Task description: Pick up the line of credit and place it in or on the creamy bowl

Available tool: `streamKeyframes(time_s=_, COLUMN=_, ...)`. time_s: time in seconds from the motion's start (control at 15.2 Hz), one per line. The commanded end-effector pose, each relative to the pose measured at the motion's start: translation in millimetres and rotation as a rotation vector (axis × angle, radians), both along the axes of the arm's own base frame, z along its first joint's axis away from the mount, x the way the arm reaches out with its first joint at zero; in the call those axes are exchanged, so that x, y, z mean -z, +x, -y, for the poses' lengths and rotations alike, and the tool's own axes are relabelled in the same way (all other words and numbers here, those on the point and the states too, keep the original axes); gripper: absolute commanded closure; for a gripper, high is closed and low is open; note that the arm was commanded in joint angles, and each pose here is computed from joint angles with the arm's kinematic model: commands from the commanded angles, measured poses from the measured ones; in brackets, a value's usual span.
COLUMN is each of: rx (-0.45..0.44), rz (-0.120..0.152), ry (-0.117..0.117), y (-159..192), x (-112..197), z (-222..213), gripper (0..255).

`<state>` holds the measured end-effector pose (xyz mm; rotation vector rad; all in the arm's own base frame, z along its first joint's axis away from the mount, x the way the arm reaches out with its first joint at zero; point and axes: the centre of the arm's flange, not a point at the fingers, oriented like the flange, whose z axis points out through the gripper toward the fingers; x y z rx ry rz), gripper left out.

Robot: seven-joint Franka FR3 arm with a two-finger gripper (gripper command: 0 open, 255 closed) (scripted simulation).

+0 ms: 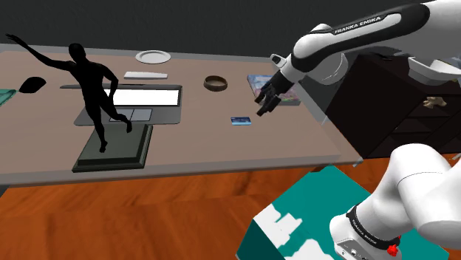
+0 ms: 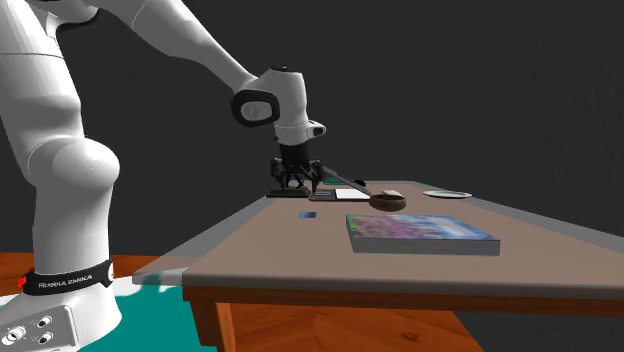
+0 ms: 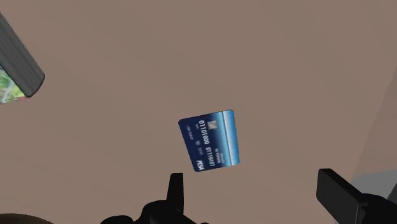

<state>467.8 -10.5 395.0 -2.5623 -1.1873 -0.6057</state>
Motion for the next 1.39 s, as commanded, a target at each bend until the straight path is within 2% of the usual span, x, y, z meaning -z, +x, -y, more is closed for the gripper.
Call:
streamKeyframes(time_s=0.0, rx=-0.078, rz=0.042, ry=0.016, y=17.9, x=18.0, z=-7.4, gripper=0)
streamKeyframes(time_s=0.2, rx=-0.186, rz=0.093, ry=0.044, y=44.0, x=41.7, z=-22.6, gripper=0)
streamKeyframes(time_s=0.26, rx=-0.198, rz=0.1, ry=0.047, y=47.0, x=44.4, z=-24.7, gripper=0)
streamKeyframes(time_s=0.73, rx=-0.198, rz=0.1, ry=0.047, y=57.5, x=77.8, z=-44.1, gripper=0)
streamKeyframes(time_s=1.25, rx=-0.198, rz=0.1, ry=0.047, y=57.5, x=77.7, z=-44.0, gripper=0)
streamKeyframes(time_s=1.32, rx=-0.198, rz=0.1, ry=0.047, y=57.5, x=77.7, z=-44.0, gripper=255)
